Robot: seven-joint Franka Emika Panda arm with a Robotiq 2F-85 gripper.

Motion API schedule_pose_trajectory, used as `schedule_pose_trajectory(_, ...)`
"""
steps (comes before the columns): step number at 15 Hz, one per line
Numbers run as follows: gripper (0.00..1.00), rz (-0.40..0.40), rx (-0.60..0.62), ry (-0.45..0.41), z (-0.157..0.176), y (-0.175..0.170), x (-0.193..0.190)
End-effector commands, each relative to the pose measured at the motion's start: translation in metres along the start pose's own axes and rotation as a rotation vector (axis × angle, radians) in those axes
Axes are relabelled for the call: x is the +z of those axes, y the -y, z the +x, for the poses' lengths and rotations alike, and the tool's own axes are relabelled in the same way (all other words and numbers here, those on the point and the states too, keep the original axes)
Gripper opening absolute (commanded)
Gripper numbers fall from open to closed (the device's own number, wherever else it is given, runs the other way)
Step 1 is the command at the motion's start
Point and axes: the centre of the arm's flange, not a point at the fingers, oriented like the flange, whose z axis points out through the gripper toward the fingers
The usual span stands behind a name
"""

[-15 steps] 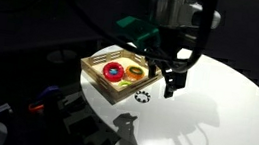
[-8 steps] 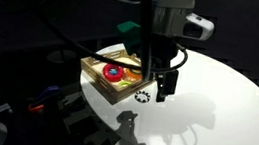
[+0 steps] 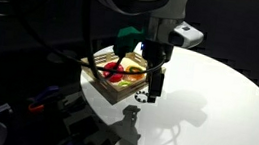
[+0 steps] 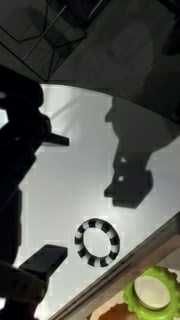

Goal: Put the black and white ring in the box.

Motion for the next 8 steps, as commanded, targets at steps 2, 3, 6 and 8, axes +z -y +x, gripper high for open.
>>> schedule_pose_trajectory(2, 1.0, 0.004, 0.119, -0.018, 0.004, 0.017, 0.012)
schedule_pose_trajectory(3, 1.0, 0.004, 0.138, -0.02, 0.003, 0.02, 0.015)
schedule_pose_trajectory(6, 1.0, 0.01, 0.198, -0.031, 0.002, 0.027, 0.024)
schedule_pose_trajectory(8, 1.0, 0.012, 0.224, -0.033, -0.001, 0.031, 0.031)
